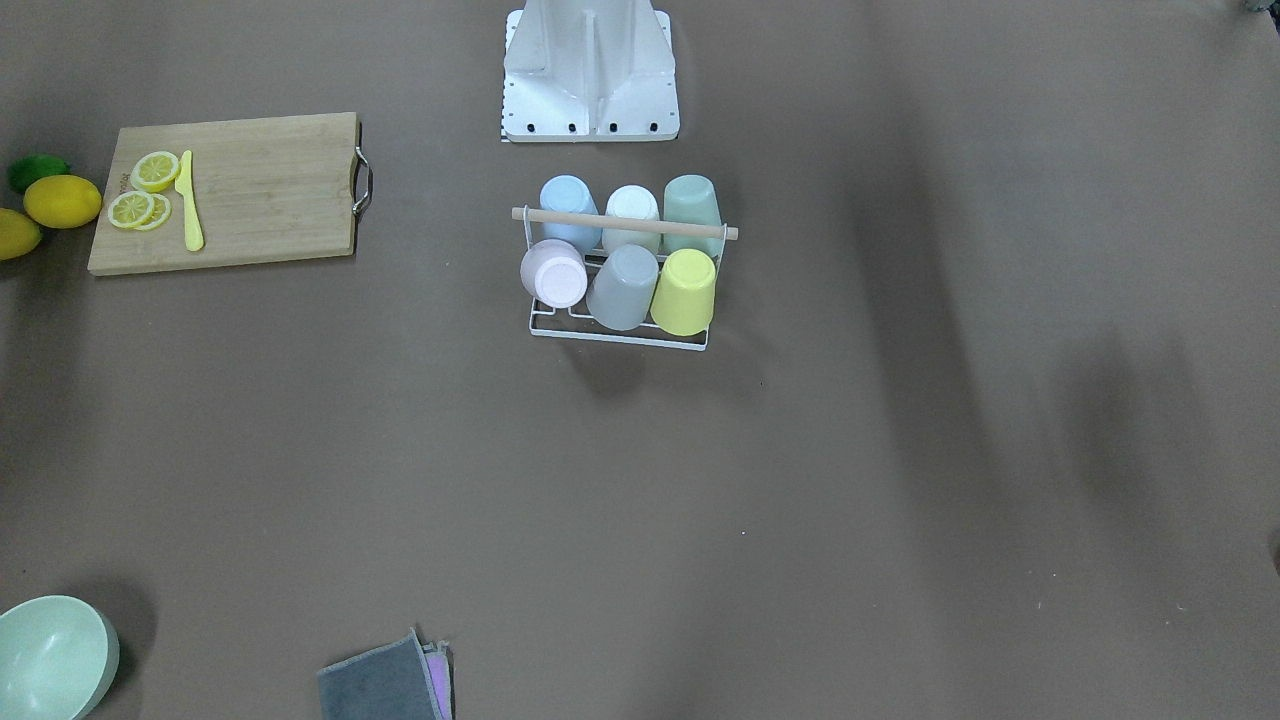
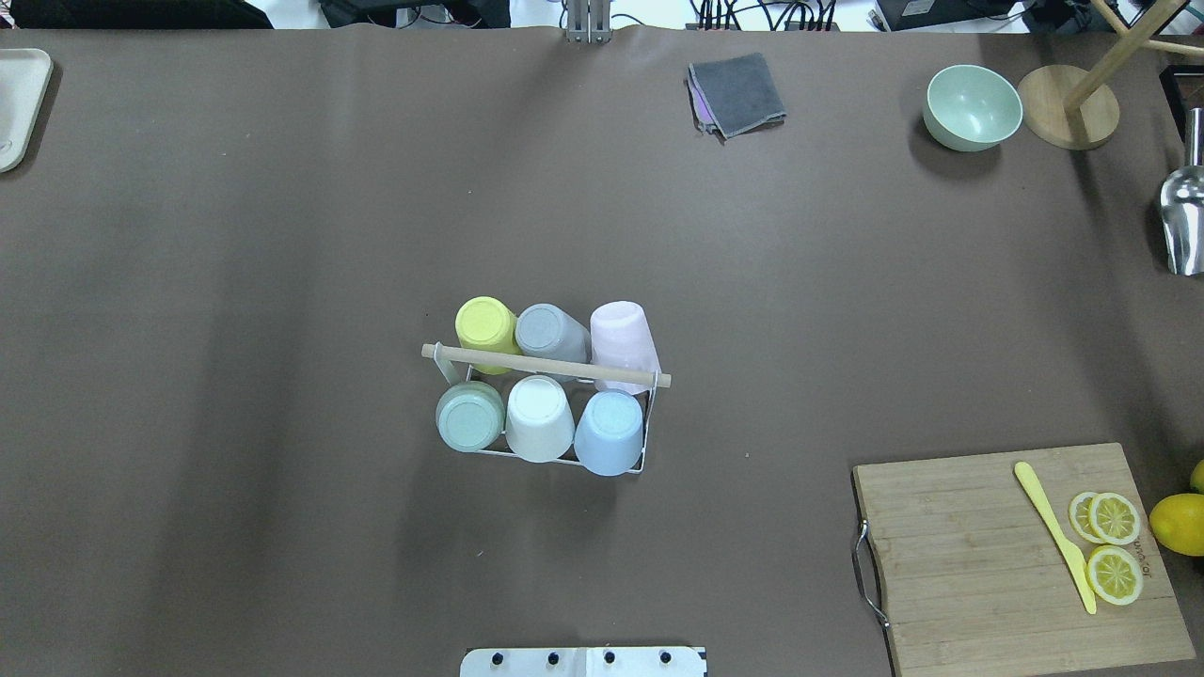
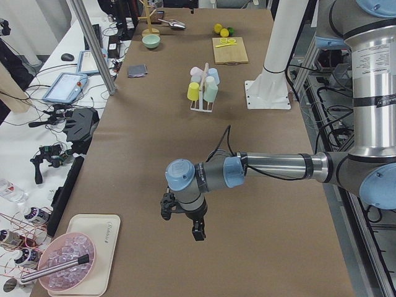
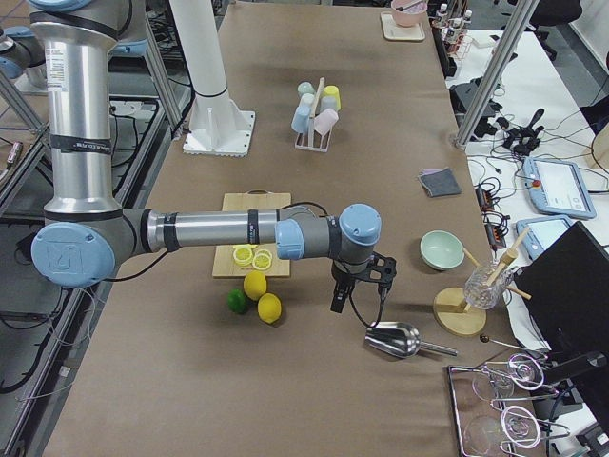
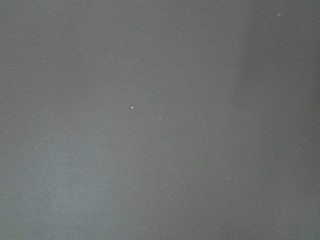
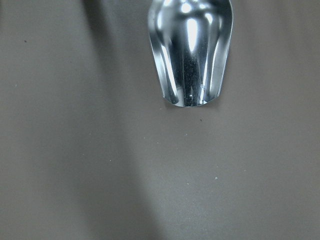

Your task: Place cup on cup holder

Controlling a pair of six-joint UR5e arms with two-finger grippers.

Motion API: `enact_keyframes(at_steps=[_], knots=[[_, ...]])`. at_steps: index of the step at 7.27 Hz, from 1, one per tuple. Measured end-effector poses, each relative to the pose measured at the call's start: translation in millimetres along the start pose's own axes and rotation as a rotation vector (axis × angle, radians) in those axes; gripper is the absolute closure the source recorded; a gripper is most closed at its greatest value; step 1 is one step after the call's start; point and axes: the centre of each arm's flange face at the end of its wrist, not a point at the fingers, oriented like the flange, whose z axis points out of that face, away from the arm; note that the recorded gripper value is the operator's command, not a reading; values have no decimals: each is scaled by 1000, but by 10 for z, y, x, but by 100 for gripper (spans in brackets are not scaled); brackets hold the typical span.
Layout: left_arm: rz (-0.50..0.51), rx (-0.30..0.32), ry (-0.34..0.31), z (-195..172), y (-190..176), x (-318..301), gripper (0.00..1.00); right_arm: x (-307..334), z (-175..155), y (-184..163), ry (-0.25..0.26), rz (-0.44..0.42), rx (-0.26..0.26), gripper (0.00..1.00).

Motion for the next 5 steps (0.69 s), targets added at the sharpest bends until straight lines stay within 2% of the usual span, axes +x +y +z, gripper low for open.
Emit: enact_keyframes(at_steps=[2,5], knots=[[-16,-31,-28,-203,204,134,3,-9,-7,-6,0,-1,2,1],[-14,-23,17,31,527,53,3,11,8,3,-1,0,2,1]])
